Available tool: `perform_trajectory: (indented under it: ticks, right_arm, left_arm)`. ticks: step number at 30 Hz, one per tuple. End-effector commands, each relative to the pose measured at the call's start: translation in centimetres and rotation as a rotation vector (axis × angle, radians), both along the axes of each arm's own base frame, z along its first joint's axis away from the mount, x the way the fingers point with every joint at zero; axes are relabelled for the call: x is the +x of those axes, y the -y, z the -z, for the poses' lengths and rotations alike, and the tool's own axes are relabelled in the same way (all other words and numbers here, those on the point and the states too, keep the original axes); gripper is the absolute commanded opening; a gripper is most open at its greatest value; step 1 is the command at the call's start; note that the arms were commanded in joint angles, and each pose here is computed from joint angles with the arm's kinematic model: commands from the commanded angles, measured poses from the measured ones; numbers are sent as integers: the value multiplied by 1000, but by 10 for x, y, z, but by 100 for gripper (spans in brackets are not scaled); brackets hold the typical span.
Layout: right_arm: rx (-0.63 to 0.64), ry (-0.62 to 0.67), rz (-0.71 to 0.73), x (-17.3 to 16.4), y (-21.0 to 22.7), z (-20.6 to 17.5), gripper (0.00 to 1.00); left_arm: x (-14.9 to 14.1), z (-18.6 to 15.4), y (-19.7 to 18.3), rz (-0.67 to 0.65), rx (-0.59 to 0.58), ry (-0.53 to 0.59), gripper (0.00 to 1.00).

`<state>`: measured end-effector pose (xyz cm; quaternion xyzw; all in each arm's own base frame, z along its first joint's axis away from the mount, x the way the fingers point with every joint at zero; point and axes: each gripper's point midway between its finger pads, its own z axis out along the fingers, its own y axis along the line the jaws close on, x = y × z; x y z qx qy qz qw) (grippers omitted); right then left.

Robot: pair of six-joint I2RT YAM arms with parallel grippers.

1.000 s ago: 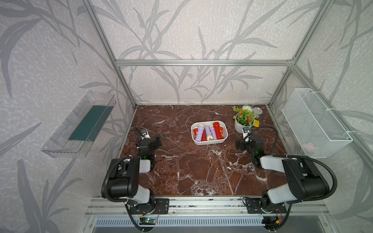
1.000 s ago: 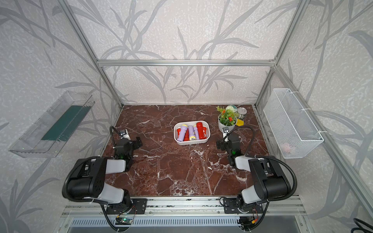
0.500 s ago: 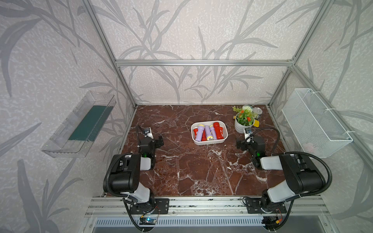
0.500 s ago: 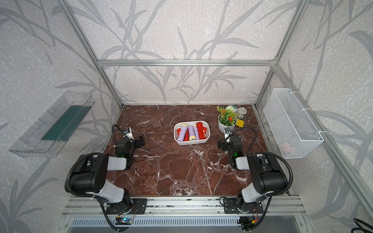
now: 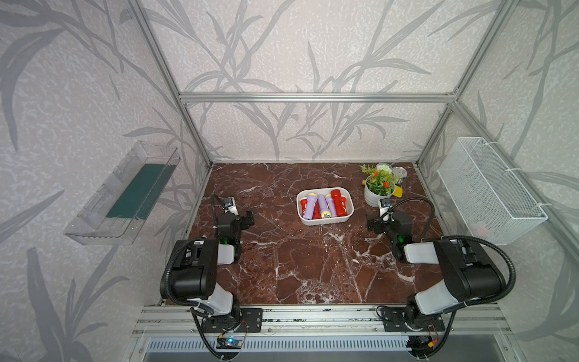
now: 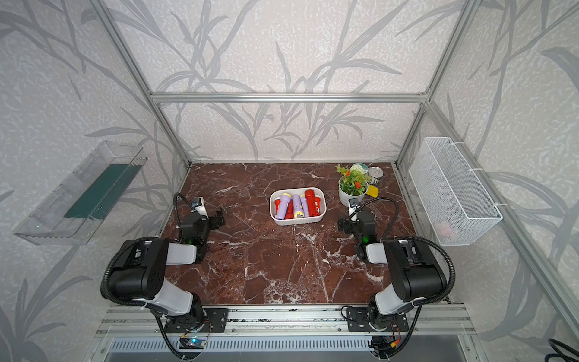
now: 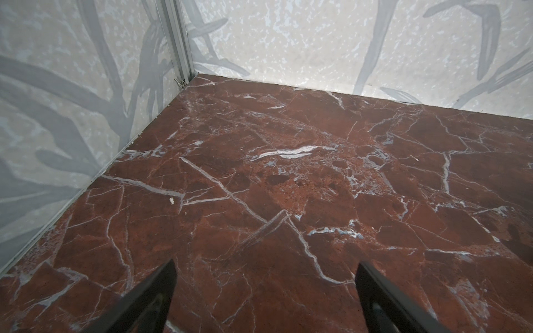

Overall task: Put the flashlights into the storage boxes
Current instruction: Reset both arms

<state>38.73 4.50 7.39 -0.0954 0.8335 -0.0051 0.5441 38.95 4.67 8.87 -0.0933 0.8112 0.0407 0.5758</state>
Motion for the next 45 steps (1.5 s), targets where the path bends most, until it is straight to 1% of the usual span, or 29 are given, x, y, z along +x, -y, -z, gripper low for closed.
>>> perform_trajectory:
  ticks: [1,45]
  right_arm:
    - [14,47,7,8,1,-16,99]
    - [22,39,8,9,1,-16,99]
  left_arm:
    - [3,-7,0,8,20,25,99]
    - [5,-7,4,8,55,11,99]
